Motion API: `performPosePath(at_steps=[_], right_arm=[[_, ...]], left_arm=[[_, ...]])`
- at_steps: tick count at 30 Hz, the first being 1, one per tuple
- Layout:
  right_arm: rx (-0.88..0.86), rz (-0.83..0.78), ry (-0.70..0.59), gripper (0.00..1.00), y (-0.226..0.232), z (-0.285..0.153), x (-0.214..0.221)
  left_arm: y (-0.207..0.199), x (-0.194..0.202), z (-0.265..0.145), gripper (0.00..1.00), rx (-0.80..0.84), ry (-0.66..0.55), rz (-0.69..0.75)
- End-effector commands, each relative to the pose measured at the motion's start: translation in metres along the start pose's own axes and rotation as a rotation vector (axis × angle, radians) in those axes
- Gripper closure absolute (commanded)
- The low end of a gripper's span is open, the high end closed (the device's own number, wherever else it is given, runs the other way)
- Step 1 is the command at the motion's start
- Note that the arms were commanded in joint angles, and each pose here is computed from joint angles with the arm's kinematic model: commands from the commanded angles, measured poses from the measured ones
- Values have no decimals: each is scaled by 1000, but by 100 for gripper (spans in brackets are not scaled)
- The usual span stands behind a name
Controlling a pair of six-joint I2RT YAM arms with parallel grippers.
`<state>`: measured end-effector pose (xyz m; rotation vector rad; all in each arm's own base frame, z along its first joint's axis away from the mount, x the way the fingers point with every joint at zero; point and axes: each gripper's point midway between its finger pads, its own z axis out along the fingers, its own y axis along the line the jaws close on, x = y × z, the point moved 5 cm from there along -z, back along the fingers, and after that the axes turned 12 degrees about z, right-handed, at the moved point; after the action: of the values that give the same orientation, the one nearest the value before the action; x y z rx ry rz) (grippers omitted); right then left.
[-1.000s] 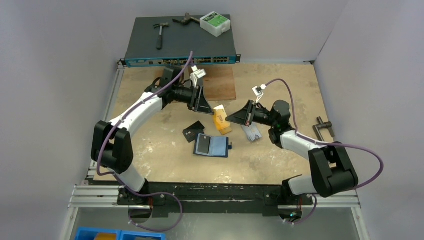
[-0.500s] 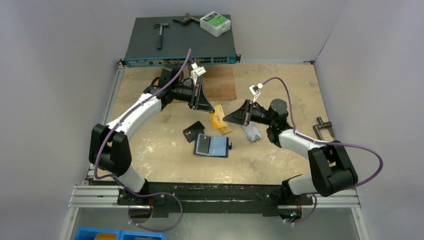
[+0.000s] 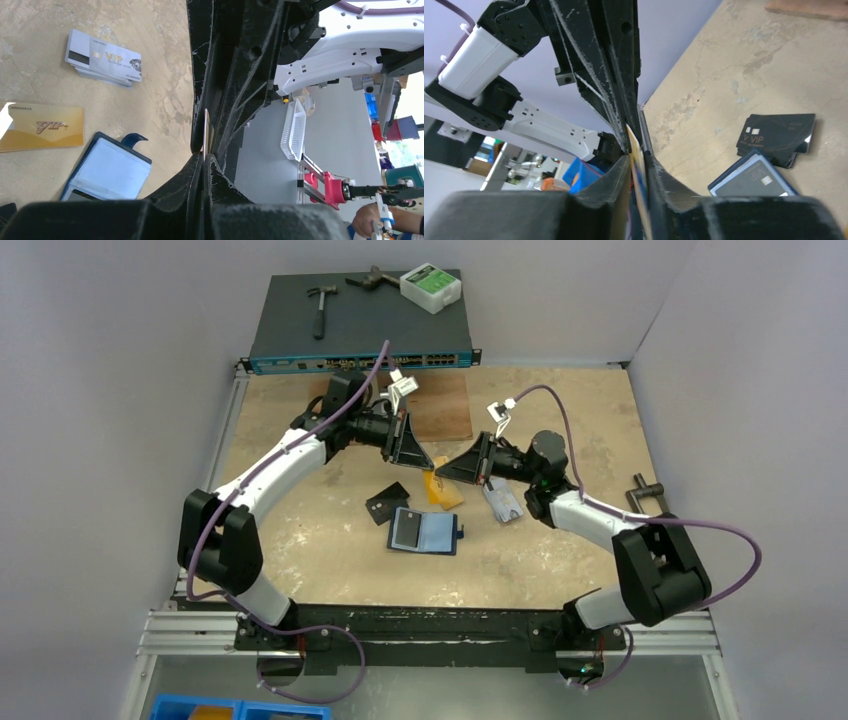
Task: Put the credit cards into the card holder
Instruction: Pick up the credit card from the center of the board.
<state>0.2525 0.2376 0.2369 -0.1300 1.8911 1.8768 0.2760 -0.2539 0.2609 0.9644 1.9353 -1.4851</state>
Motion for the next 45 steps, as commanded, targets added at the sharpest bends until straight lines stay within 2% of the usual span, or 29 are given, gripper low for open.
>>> performPosePath(at_steps=[1, 3, 4, 8, 12, 13, 23, 25, 30, 34, 45], right_arm=[[-68, -53, 11, 91, 18, 8, -4], [-67, -57, 15, 100, 18, 7, -3], [-65, -58, 25, 100, 18, 6, -1], [-67, -69, 4, 100, 25, 1, -4], [-82, -89, -45, 100, 34, -2, -13], [-85, -91, -55, 100, 36, -2, -15], [-243, -39, -202, 100, 52, -3, -31], [-221, -40, -205, 100, 47, 0, -31], [-114, -83, -209, 100, 36, -3, -26], [-41, -114, -213, 100, 28, -7, -22], [48, -127, -184, 100, 13, -13, -13]], left_arm=[[-22, -20, -8, 100, 45, -39, 77], [-23, -22, -9, 96, 42, -42, 84], [-23, -23, -9, 92, 44, -42, 83], [-26, -24, -12, 58, 32, -27, 69], [-30, -10, -12, 36, 67, -38, 30], [-32, -7, -11, 35, 88, -37, 9], [-41, 16, 2, 34, 216, -45, -45], [-44, 11, 3, 38, 233, -52, -38], [-44, -1, -3, 60, 234, -71, -13], [-46, -5, -7, 73, 240, -73, -9], [-47, -20, -26, 77, 233, -101, 12]])
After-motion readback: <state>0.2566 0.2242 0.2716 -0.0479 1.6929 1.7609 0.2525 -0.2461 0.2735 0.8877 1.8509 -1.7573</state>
